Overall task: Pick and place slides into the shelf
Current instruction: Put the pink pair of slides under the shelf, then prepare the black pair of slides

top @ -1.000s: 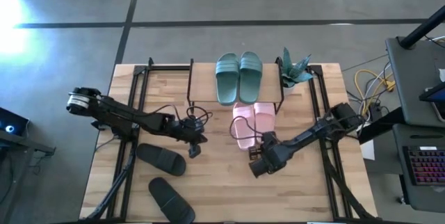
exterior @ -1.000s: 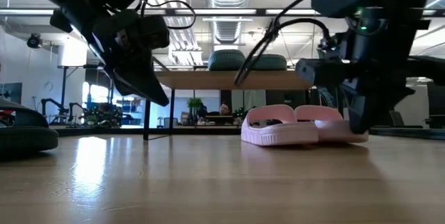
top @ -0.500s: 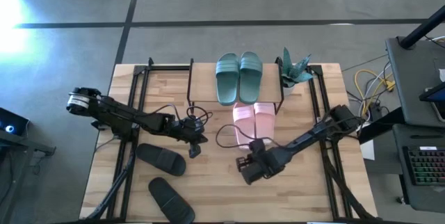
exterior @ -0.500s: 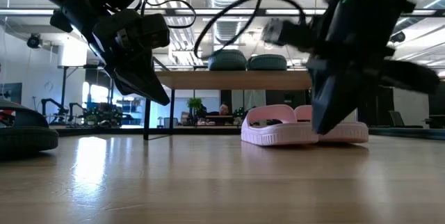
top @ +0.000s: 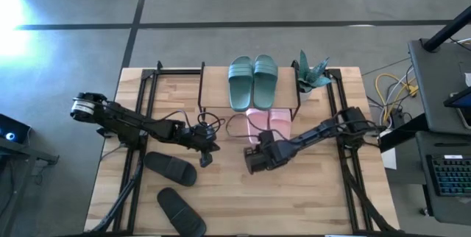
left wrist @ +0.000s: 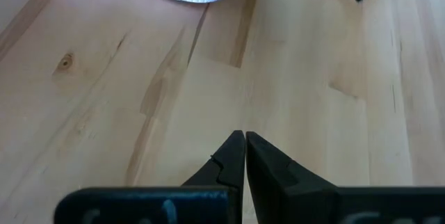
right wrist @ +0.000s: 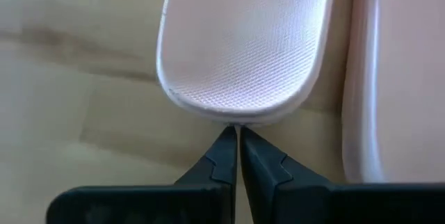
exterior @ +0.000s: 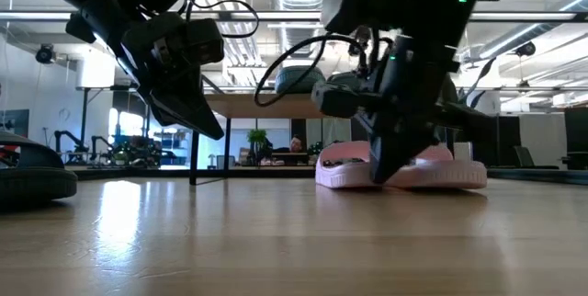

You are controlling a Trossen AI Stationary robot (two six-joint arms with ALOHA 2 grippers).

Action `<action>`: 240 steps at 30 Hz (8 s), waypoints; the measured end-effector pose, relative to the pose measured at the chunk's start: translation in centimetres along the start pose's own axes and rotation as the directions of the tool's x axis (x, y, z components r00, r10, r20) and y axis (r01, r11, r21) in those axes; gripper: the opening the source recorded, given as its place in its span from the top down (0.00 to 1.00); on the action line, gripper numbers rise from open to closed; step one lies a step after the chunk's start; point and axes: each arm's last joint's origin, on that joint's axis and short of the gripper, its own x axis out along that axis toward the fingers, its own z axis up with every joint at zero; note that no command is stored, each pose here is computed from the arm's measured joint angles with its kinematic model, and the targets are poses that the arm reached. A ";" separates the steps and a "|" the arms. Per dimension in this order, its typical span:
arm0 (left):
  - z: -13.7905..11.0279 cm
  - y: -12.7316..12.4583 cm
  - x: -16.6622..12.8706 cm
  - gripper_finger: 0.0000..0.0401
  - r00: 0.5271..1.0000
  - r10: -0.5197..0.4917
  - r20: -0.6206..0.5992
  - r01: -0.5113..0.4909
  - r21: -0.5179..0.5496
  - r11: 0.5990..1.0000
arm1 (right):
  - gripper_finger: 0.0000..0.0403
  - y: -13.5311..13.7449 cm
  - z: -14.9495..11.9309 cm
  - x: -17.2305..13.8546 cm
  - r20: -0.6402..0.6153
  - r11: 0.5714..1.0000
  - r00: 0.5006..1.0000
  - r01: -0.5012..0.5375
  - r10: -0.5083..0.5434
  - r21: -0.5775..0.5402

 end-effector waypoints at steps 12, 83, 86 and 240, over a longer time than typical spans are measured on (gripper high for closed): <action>-1.0 -0.7 -2.2 1.00 0.976 -0.114 -0.184 0.112 -0.022 0.993 | 0.97 1.9 -2.6 -4.3 -0.209 0.960 0.970 -0.173 0.126 -0.221; -7.4 -0.2 -7.7 0.99 0.974 -0.100 0.204 0.220 -0.739 0.637 | 0.97 0.2 -10.7 -10.4 -0.157 0.943 0.931 -0.331 0.330 0.023; -7.2 0.3 -7.8 0.99 0.955 0.046 0.291 0.217 -0.800 0.559 | 0.97 0.2 -10.6 -10.3 -0.156 0.944 0.931 -0.326 0.329 0.047; -6.7 -0.9 -8.7 0.41 0.967 0.058 -0.248 -0.062 -0.010 0.998 | 0.97 10.7 -3.9 -4.3 -0.181 0.742 0.794 -0.607 0.580 -0.283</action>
